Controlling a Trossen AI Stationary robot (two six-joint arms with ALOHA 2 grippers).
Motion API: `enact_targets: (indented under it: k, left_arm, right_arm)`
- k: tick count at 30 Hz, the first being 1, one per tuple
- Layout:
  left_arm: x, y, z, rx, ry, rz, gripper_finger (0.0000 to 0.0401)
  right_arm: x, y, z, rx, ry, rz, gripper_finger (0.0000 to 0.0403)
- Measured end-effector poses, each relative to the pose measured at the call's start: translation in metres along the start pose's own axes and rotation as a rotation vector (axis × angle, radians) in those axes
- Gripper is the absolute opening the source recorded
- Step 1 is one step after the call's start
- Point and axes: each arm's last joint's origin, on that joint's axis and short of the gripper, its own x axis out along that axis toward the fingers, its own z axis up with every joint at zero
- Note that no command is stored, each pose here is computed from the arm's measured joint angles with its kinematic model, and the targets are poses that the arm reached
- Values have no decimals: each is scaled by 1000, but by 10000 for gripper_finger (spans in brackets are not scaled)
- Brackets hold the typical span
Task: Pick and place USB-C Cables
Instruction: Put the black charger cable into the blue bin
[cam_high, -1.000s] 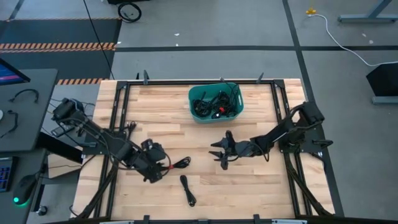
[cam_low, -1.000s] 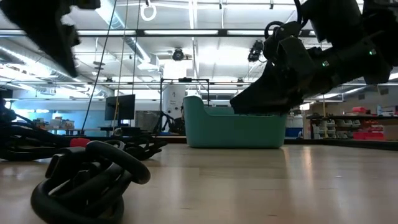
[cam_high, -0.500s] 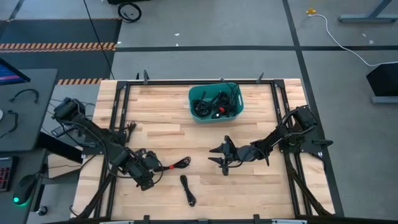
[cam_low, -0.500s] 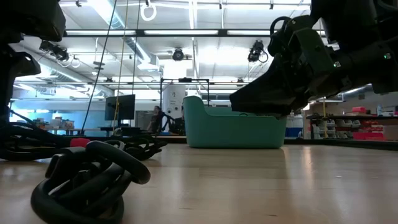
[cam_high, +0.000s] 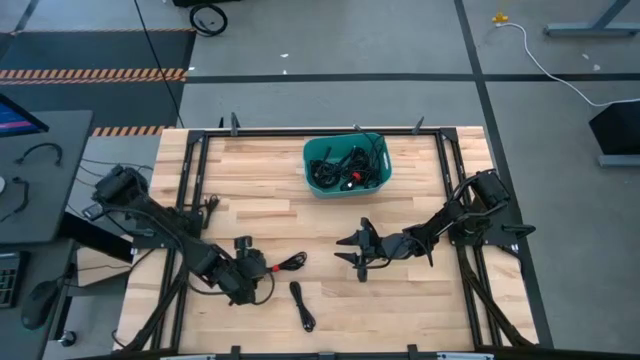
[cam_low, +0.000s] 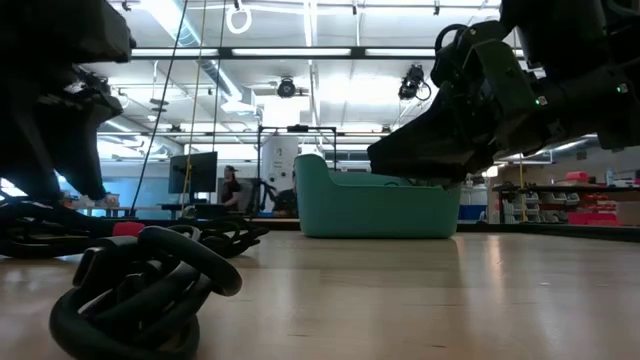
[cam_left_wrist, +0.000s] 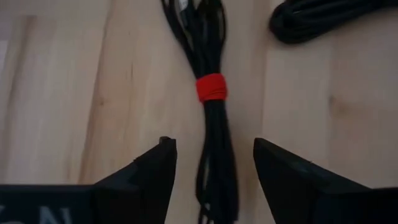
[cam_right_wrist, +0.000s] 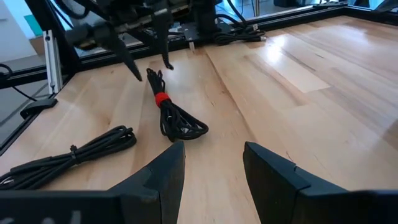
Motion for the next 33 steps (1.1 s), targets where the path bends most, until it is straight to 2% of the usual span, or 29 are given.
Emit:
enact_targets:
  k: [7,15,19,23,29,33]
  left_arm:
    - [13,-3,-3,-28,-27,88,196]
    - [45,-12,1,-88,-17,37,156]
    - [56,-8,3,-201,34,22,109]
    - [59,-2,7,-280,56,4,35]
    - [49,9,25,-411,22,-8,29]
    - [26,21,65,-523,-149,-35,29]
  right_arm:
    - [0,0,0,-4,1,0,168]
    - [-2,3,-2,-14,10,9,168]
    - [-7,11,-6,-28,15,1,165]
    - [-20,14,-13,-46,21,-33,160]
    - [-62,11,-22,10,11,-84,154]
    - [-90,5,-25,57,-21,-123,153]
